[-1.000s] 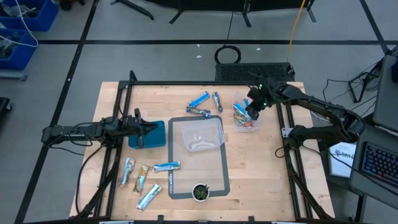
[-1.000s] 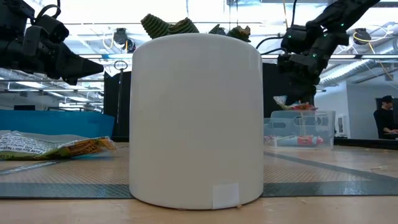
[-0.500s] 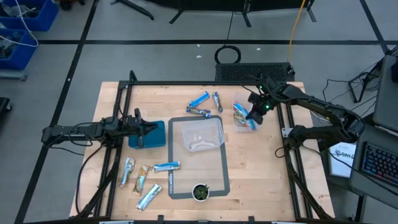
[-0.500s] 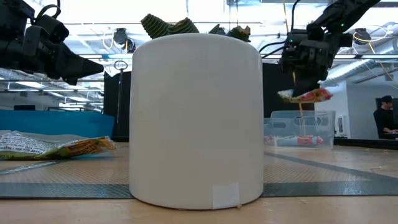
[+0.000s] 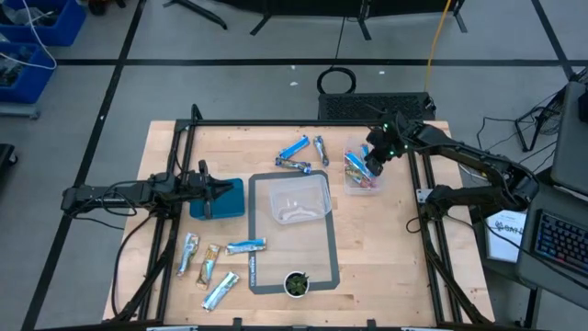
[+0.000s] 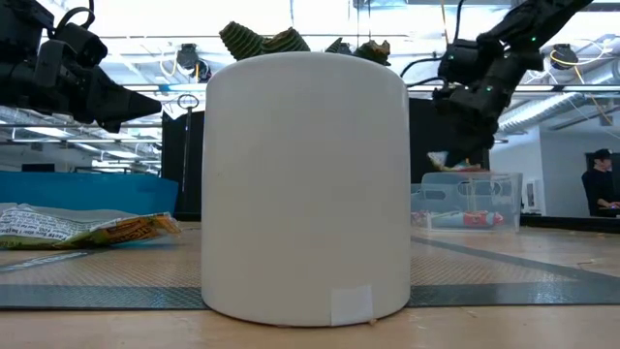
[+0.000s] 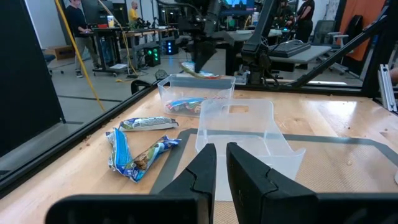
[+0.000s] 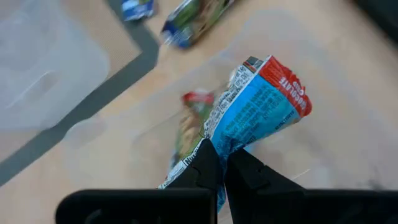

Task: Pick and place Granola Bars by type
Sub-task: Put the red granola bar into the right transparent bin

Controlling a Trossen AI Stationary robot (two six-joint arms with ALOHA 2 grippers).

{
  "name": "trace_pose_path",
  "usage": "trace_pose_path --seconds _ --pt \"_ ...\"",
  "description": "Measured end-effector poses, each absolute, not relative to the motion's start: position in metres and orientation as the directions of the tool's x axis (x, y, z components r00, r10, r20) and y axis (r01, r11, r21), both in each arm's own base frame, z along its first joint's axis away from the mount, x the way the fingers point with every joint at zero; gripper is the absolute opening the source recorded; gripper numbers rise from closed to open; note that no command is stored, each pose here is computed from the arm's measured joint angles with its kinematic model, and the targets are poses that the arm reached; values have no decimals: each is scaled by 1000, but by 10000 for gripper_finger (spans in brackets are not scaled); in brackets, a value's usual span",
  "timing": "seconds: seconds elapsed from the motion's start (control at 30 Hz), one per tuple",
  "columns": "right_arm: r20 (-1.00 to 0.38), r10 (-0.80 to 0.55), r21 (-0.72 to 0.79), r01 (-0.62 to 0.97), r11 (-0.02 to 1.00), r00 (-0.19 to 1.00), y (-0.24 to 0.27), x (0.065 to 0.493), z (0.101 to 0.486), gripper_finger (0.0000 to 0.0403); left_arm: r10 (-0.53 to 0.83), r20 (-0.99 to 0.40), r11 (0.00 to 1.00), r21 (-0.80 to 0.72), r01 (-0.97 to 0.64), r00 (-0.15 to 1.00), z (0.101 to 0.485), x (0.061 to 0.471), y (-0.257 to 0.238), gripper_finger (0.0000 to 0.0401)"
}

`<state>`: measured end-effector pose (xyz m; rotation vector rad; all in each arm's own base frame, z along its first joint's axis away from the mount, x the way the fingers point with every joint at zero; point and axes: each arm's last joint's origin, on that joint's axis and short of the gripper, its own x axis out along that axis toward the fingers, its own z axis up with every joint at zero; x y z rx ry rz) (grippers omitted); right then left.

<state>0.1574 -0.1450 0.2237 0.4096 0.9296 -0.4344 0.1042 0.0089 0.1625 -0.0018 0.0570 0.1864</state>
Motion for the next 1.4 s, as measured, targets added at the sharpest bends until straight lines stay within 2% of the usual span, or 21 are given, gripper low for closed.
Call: trace_pose_path --seconds 0.17,0.43,0.83,1.4 --pt "-817 -302 30 559 828 491 -147 162 226 4 185 -57 983 3 -186 981 162 104 9 42" --pt "-822 -407 -151 537 830 398 -129 177 226 4 185 -57 983 3 -185 981 162 104 9 42" --pt "-843 -374 -173 463 869 387 -119 179 218 4 185 -57 983 4 -185 981 162 104 9 42" --pt "-856 -398 -187 519 834 330 -133 159 194 4 185 -57 983 3 -185 981 162 104 9 42"
